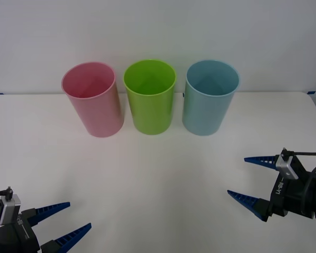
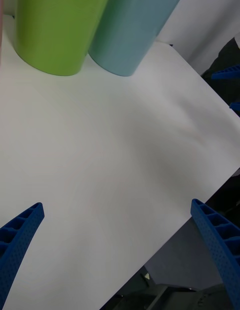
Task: Put cans in the blue bin and PET bottles in the pink bin and trash in the green bin.
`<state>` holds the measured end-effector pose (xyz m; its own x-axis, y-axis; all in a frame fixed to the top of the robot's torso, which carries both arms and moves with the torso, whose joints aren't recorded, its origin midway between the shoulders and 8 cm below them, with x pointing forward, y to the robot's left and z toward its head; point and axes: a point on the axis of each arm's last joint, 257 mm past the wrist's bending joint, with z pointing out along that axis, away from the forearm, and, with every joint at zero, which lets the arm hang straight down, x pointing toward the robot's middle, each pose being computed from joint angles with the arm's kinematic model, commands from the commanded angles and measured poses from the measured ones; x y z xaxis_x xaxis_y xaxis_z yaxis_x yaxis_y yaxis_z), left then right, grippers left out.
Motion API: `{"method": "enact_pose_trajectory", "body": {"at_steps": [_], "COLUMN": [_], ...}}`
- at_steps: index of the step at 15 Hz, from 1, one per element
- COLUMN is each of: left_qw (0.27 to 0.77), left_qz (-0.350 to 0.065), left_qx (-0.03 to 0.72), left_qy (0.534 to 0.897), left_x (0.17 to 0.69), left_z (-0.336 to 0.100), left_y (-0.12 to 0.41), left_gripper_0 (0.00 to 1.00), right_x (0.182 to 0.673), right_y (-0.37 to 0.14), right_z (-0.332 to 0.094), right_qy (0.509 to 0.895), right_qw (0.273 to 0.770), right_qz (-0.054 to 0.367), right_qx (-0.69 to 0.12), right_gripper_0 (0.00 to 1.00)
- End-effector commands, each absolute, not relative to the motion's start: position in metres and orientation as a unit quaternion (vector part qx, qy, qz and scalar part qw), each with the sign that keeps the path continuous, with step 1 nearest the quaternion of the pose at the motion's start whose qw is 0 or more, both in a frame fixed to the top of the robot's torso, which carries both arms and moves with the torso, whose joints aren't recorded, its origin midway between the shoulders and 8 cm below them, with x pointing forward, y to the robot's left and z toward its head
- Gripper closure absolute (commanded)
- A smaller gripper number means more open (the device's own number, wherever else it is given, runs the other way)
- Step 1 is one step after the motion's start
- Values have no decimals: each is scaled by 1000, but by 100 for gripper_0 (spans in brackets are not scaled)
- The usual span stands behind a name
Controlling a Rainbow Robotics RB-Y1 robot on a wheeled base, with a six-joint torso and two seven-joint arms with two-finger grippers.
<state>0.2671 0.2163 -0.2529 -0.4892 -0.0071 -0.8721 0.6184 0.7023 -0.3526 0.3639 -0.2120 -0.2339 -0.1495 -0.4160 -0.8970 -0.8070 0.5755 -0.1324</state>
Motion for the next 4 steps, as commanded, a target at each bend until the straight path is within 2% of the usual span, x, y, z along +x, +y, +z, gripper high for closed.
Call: {"method": "enact_pose_trajectory", "body": {"at_steps": [1, 4], "left_qw": [467, 467], "left_qz": [-333, -333], "left_qx": [191, 191], "left_qy": [796, 796], "left_x": [267, 267], "left_z": [-253, -253], "left_y": [218, 218], "left_gripper_0": [0, 0], "right_x": [364, 364], "right_y": [-212, -212], "right_z": [-234, -234], "right_qy": [733, 733], "right_qw": [501, 501], "right_qz": [195, 195], "right_qx": [-417, -417], "right_gripper_0": [0, 0]}}
